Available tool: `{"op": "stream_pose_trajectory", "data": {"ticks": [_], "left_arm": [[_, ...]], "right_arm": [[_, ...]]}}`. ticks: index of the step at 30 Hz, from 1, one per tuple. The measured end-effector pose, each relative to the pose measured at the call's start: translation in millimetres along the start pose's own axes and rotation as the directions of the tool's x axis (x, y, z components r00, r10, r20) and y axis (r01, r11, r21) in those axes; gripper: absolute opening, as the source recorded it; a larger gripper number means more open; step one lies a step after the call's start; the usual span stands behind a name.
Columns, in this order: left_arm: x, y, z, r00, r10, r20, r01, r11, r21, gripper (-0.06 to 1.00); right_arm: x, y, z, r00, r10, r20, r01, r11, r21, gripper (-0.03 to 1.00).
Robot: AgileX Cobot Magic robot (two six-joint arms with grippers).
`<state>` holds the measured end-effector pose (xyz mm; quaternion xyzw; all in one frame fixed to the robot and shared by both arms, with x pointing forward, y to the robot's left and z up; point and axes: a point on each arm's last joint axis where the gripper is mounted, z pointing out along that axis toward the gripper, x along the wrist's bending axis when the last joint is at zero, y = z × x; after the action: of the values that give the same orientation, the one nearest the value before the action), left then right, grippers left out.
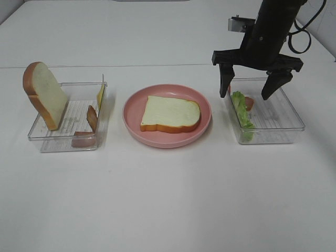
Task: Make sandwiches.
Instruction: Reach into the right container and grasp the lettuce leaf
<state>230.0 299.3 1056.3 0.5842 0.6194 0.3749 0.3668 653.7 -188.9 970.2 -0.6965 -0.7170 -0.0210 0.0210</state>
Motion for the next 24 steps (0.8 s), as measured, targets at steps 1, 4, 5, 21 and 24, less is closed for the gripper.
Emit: {"op": "stream_pose_trajectory", "data": {"ticks": [1, 4, 5, 21, 24], "left_arm": [[0.0, 0.0, 0.0, 1.0, 0.0, 0.0, 0.0, 1.0, 0.0, 0.98], [0.0, 0.0, 0.0, 1.0, 0.0, 0.0, 0.0, 1.0, 0.0, 0.98], [0.0, 0.0, 0.0, 1.0, 0.0, 0.0, 0.0, 1.0, 0.0, 0.98], [0.0, 0.0, 0.0, 1.0, 0.0, 0.0, 0.0, 1.0, 0.0, 0.98], [0.0, 0.0, 0.0, 1.0, 0.0, 0.0, 0.0, 1.0, 0.0, 0.98]], "right_arm": [[0.1, 1.6, 9.0, 1.0, 0.001, 0.001, -0.001, 1.0, 0.018, 0.86], [-0.1, 3.2, 21.1, 1.0, 0.003, 0.005, -0.004, 0.999, 0.045, 0.86], [-0.1, 3.2, 21.1, 1.0, 0.003, 0.005, -0.004, 0.999, 0.045, 0.86], [2.2, 8.6, 28.2, 1.0, 0.012, -0.019, -0.012, 1.0, 0.01, 0.75], [2.2, 8.6, 28.2, 1.0, 0.012, -0.019, -0.012, 1.0, 0.01, 0.74]]}}
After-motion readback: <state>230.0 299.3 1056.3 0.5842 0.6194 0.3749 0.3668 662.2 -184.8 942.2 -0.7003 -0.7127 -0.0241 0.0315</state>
